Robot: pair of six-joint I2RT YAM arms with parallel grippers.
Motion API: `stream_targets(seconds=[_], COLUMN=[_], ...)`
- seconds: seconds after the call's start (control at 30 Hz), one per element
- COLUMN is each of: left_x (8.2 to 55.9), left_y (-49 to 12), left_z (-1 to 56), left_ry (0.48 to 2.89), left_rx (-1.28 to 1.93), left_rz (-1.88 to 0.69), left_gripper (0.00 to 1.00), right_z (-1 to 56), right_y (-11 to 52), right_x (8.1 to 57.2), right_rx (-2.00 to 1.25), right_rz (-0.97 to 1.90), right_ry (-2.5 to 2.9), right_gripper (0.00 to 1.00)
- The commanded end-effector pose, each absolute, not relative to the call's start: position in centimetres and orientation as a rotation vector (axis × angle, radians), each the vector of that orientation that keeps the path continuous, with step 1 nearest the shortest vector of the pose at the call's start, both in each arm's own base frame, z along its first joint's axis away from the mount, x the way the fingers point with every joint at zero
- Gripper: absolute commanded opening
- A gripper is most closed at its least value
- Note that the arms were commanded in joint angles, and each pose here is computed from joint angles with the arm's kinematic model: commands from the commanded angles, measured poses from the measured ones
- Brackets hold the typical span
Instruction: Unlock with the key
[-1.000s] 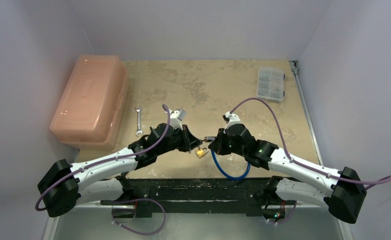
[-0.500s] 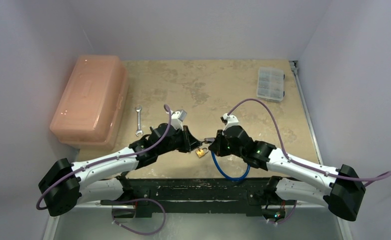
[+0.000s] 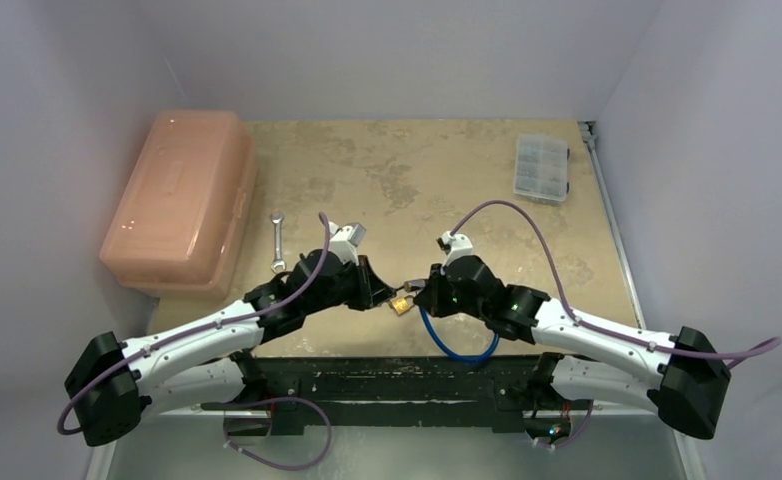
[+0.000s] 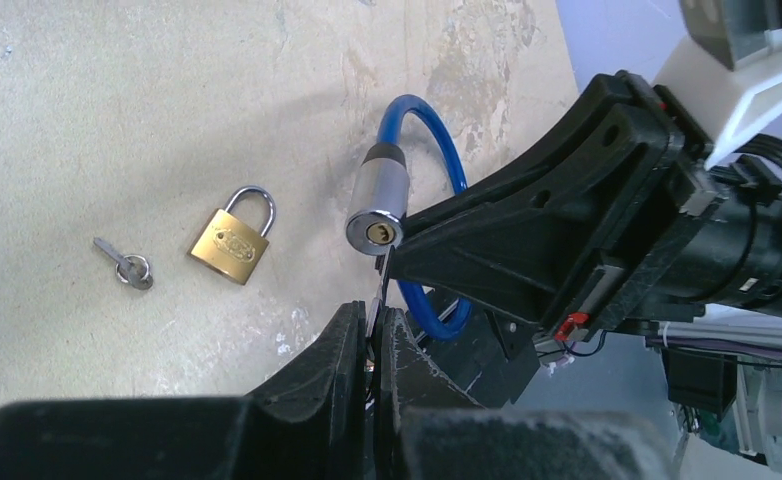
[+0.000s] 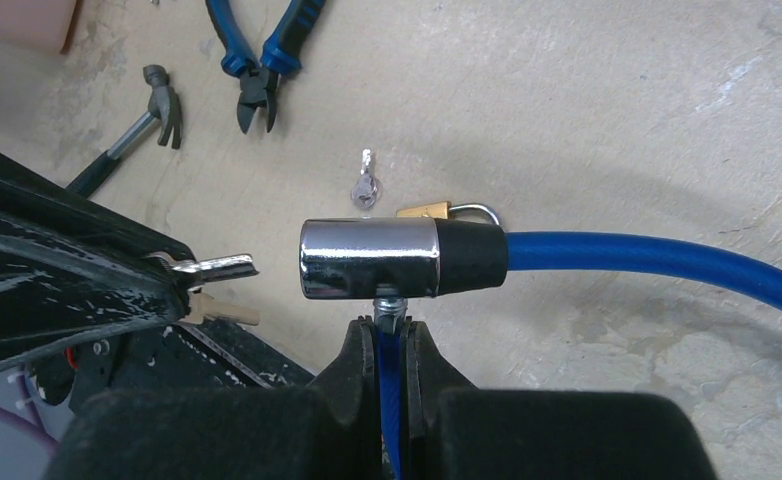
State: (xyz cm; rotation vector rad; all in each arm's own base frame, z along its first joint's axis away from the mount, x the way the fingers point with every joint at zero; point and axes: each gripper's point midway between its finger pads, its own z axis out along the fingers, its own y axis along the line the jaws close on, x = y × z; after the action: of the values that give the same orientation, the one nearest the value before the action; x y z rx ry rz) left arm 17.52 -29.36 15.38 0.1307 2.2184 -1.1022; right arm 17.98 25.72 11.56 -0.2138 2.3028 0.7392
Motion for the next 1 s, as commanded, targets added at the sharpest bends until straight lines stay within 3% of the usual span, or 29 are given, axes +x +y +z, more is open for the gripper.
stream_targets(seconds=[0.0,0.97], left_x=[16.8,17.1], left_y=[-28.9,-29.8], left_z=[16.0,14.4], left_ry=[2.209,2.204], left_rx=[0.139,0.152], left_rz=[-1.127,-1.147], left_gripper=[0.0,0.0], right_z=[11.6,11.2], right_y=[26.7,27.2], right_x=[18.0,17.9], right_rx=[-0.224,-0.206], right_rz=[0.757,0.748], right_ry=[2.269,2.286], right_gripper=[0.0,0.0])
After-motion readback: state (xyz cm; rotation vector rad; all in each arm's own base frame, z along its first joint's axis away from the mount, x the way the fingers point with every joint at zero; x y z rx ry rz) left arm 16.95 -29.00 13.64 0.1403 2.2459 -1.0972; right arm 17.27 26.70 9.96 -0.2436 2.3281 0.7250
